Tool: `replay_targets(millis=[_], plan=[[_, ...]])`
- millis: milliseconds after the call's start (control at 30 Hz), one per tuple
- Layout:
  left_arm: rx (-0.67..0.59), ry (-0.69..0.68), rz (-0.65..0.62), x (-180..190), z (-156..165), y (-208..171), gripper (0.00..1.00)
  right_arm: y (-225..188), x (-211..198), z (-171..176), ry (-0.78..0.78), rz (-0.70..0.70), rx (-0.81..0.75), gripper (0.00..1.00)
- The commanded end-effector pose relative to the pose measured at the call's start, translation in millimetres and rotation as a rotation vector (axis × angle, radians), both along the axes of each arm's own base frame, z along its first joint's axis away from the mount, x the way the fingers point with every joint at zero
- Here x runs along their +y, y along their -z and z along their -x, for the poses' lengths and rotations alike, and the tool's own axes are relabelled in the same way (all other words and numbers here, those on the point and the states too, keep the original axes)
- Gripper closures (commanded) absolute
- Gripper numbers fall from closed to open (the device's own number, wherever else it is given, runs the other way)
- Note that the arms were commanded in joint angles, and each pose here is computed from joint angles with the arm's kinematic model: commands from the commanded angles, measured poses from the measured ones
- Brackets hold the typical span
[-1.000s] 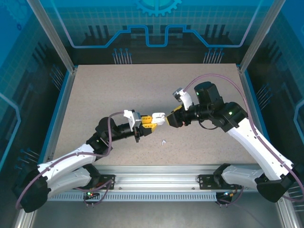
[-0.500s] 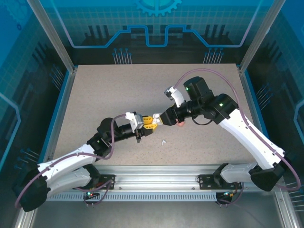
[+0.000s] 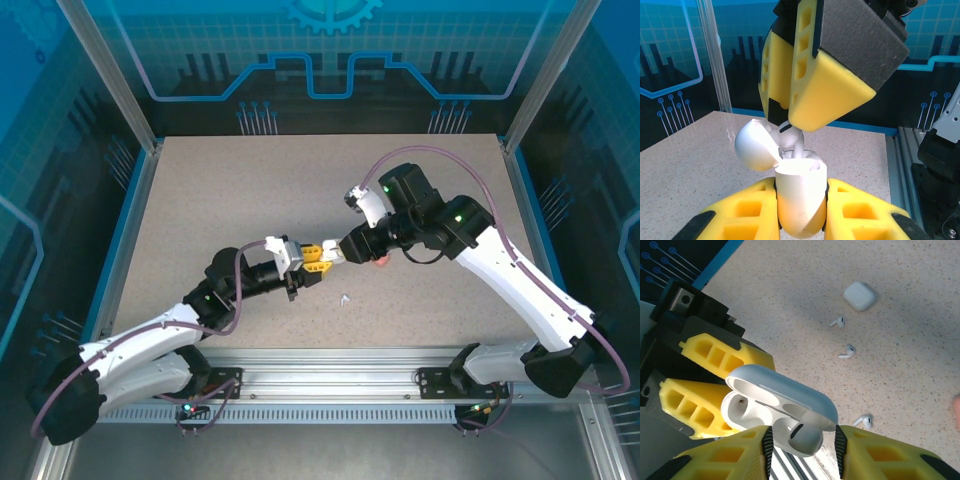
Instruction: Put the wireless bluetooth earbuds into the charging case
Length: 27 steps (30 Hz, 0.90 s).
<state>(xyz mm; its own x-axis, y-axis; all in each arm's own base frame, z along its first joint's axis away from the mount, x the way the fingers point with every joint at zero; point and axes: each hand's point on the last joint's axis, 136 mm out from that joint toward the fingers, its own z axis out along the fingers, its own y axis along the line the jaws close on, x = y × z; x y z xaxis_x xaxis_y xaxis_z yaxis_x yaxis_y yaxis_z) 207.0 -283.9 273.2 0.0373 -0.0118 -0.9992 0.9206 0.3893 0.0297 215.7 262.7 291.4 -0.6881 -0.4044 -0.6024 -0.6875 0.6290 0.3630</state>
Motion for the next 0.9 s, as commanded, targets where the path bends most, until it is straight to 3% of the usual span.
replay_targets(millis=[0,367,867], plan=[[-0.058,0.001,0.035,-3.3,-0.2,-24.0,1.00,-4.0,1.1,0.8,0.007,0.010,0.000,0.61],[-0.058,-0.011,0.036,-1.8,-1.4,-24.0,1.00,0.0,2.8,6.7,-0.017,0.008,0.033,0.68],[-0.048,0.000,0.045,-2.8,-0.2,-21.5,1.00,-3.6,-0.6,32.7,-0.163,-0.037,-0.022,0.69]])
